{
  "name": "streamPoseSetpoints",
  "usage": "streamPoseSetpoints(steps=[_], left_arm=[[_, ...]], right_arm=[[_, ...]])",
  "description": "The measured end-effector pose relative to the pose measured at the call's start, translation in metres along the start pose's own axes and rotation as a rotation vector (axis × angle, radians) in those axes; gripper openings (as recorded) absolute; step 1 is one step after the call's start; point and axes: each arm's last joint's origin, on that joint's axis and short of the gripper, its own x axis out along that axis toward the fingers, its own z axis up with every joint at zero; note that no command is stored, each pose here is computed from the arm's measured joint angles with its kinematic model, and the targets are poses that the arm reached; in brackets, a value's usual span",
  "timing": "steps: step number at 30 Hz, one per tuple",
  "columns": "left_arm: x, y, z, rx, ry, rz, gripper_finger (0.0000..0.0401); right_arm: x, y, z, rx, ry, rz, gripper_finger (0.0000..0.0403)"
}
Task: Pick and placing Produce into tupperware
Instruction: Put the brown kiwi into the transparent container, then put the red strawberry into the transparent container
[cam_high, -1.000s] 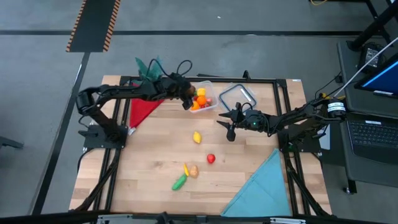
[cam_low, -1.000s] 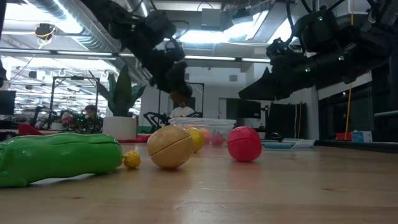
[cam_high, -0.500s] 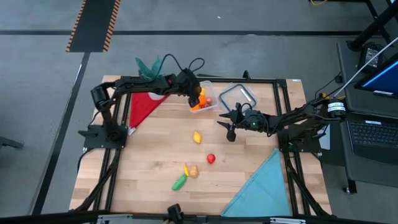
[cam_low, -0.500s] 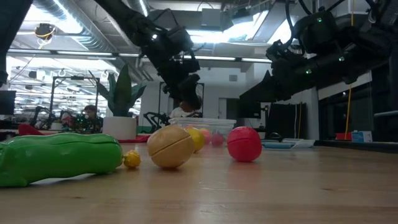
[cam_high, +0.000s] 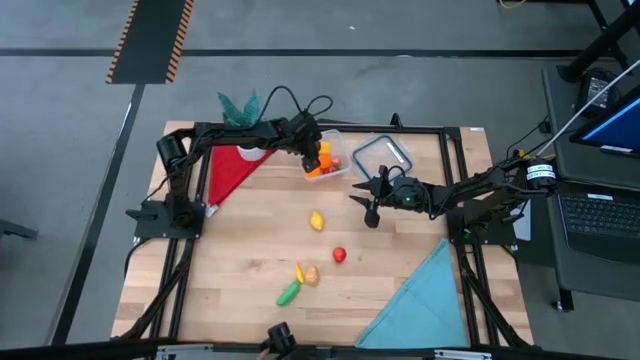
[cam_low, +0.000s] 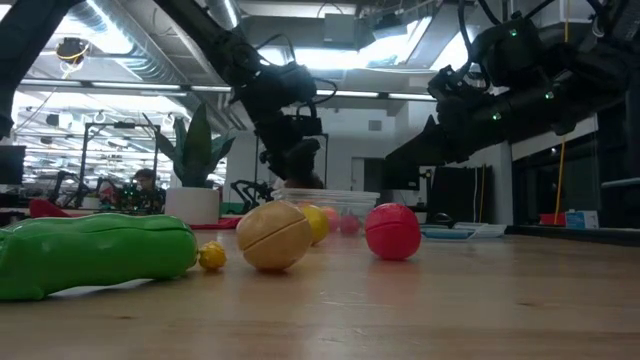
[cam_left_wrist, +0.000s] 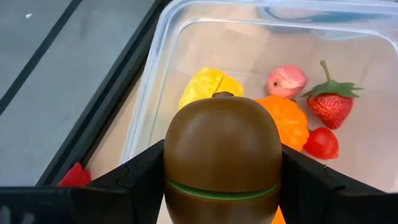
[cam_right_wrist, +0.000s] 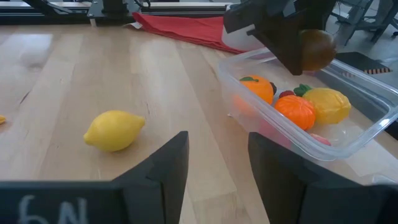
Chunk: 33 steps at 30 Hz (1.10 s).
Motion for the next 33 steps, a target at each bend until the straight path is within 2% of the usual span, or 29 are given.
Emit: streamPoseSetpoints(steps=[5,12,19,23,28,33], left_arm=[[0.000,0.000,-0.002,0.002,0.021,-0.002,0.0239],[0.000,0.000,-0.003,0.003,0.034,-0.003,0.0274],[0.000,0.000,-0.003,0.003,0.033,-0.002,0.0271],[-0.003,-0.001,-0.002,0.046,0.026,-0.003,0.0272],[-0.027,-0.006,0.007,0.121,-0.036,-0.006,0.0277],[-0.072,-0.004,0.014,0.136,-0.100,-0.008,0.0273]], right_arm=[[0.000,0.000,0.000,0.000,0.000,0.000,0.0168],[0.000,0.000,0.000,0.000,0.001,0.000,0.0168],[0.000,0.000,0.000,-0.001,0.001,0.000,0.0168],[0.000,0.000,0.000,-0.004,0.001,0.000,0.0168],[0.000,0.000,0.000,-0.007,0.001,-0.001,0.0168],[0.000,0.000,0.000,-0.017,0.001,-0.001,0.0168]])
